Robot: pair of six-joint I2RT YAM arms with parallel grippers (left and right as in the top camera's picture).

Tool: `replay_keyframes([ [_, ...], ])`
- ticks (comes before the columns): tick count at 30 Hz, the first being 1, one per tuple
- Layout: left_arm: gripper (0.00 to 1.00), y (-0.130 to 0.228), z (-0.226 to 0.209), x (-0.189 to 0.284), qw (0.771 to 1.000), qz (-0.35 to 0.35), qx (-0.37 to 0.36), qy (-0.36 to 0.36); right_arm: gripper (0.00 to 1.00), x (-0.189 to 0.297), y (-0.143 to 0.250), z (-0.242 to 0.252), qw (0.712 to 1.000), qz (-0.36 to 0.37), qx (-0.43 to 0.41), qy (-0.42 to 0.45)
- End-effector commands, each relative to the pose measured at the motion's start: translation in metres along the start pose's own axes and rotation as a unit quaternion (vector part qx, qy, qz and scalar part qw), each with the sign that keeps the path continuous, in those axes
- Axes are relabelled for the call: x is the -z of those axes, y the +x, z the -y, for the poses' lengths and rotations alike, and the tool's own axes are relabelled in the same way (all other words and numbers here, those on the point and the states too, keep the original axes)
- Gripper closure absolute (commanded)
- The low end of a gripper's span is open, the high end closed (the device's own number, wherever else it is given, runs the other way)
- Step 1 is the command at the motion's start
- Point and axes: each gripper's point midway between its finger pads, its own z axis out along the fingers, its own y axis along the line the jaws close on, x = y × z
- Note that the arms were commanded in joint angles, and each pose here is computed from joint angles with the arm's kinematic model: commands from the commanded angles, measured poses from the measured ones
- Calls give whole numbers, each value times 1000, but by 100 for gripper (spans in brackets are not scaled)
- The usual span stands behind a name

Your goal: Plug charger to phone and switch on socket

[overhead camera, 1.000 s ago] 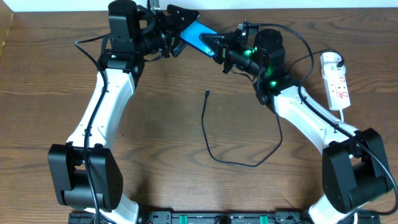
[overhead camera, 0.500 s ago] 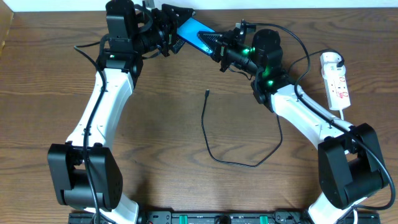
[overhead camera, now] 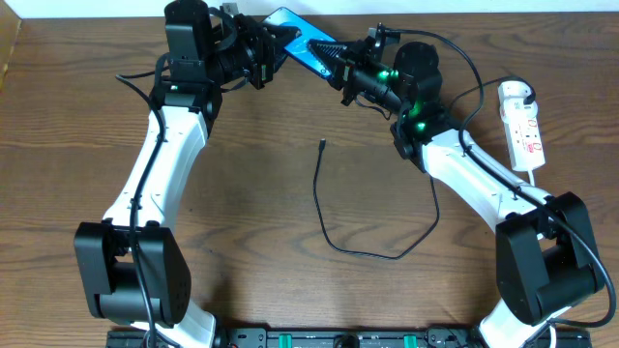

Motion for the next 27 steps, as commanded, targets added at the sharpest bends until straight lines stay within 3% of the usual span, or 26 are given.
replay_keyframes([
  [1, 92, 14, 25, 5, 999, -22, -18, 27, 99, -9, 18, 29, 999, -28, -4, 35],
  [8, 93, 13, 25, 5, 999, -18, -18, 26, 99, -12, 23, 30, 999, -30, -4, 36],
  [15, 93, 13, 25, 4, 999, -18, -27, 26, 87, -12, 23, 30, 999, -30, -4, 36],
  [24, 93, 7, 25, 8, 998, -10, -63, 27, 55, -10, 6, 28, 999, 5, 45, 31],
  [27, 93, 0, 19, 13, 997, -3, -70, 18, 34, -4, -10, 24, 994, 19, 103, 29],
])
